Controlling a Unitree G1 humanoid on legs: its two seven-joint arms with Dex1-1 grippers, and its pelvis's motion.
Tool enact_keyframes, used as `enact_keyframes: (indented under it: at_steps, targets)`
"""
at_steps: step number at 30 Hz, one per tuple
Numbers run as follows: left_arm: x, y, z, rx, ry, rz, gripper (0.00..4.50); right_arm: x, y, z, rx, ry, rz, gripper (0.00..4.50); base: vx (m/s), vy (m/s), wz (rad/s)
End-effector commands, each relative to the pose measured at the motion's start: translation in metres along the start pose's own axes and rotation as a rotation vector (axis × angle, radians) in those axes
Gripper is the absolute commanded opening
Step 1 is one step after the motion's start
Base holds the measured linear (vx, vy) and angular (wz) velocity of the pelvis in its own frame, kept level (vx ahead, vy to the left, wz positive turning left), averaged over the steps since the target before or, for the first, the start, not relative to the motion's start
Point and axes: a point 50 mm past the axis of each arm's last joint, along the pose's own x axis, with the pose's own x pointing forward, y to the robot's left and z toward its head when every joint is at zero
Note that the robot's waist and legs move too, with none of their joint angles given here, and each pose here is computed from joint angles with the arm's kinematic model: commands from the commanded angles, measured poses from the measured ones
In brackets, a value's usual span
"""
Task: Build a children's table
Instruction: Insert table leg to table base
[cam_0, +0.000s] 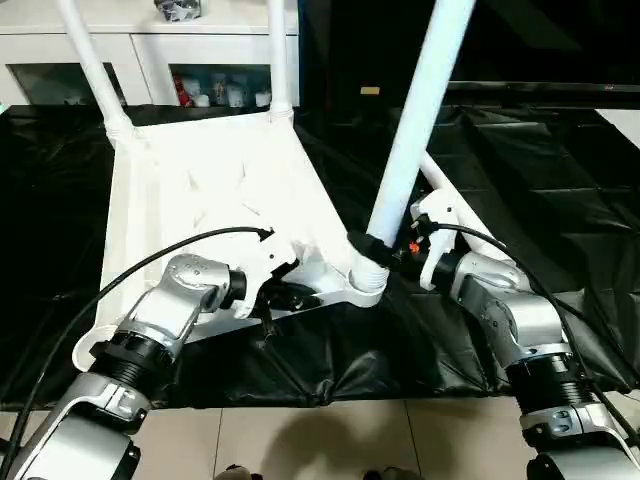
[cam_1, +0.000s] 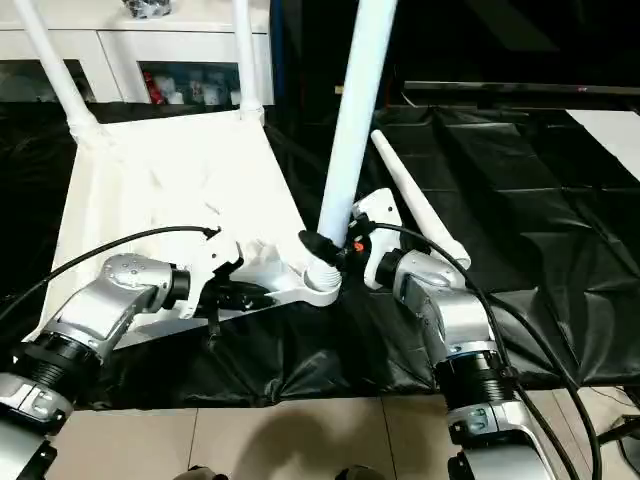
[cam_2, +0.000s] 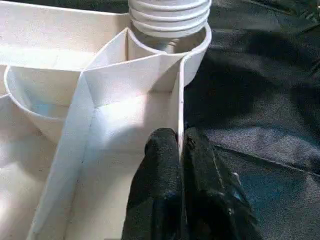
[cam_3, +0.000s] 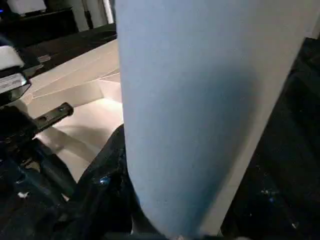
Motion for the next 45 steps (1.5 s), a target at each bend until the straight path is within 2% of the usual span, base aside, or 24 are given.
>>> enact_keyframes:
  at_steps: [1, 7, 15, 19, 24, 31, 35, 41, 45]
  targets:
    - [0.0, -0.003, 0.0, 0.013, 0.007, -0.027, 0.05, 0.003, -0.001, 0.002, -0.011, 0.016, 0.016, 1.89, 0.0, 0.0, 0.0]
    - [-0.001, -0.004, 0.0, 0.021, 0.01, -0.046, 0.0, 0.008, 0.0, -0.006, -0.01, 0.07, 0.036, 1.89, 0.0, 0.0, 0.0]
    - [0.0, -0.006, -0.001, 0.032, 0.017, -0.068, 0.0, 0.008, -0.004, -0.01, -0.011, 0.079, 0.015, 1.89, 0.0, 0.0, 0.0]
    - [0.002, -0.006, 0.001, 0.033, 0.014, -0.066, 0.0, 0.004, -0.009, -0.013, 0.032, 0.04, -0.01, 1.89, 0.0, 0.0, 0.0]
    - [0.002, -0.002, 0.002, 0.028, 0.009, -0.034, 0.0, -0.011, -0.014, -0.024, 0.112, -0.035, -0.063, 1.89, 0.0, 0.0, 0.0]
    - [0.002, 0.0, 0.002, 0.029, 0.009, -0.015, 0.0, -0.019, -0.012, -0.038, 0.127, -0.083, -0.102, 1.89, 0.0, 0.0, 0.0]
    - [0.003, 0.002, 0.003, 0.029, 0.007, 0.002, 0.0, -0.021, -0.004, -0.05, 0.06, -0.075, -0.122, 1.89, 0.0, 0.0, 0.0]
    - [0.004, 0.003, 0.003, 0.03, 0.003, 0.009, 0.0, -0.016, 0.005, -0.053, -0.029, -0.036, -0.123, 1.89, 0.0, 0.0, 0.0]
    - [0.004, 0.002, 0.003, 0.031, 0.003, 0.011, 0.0, -0.011, 0.009, -0.052, -0.037, -0.027, -0.107, 1.89, 0.0, 0.0, 0.0]
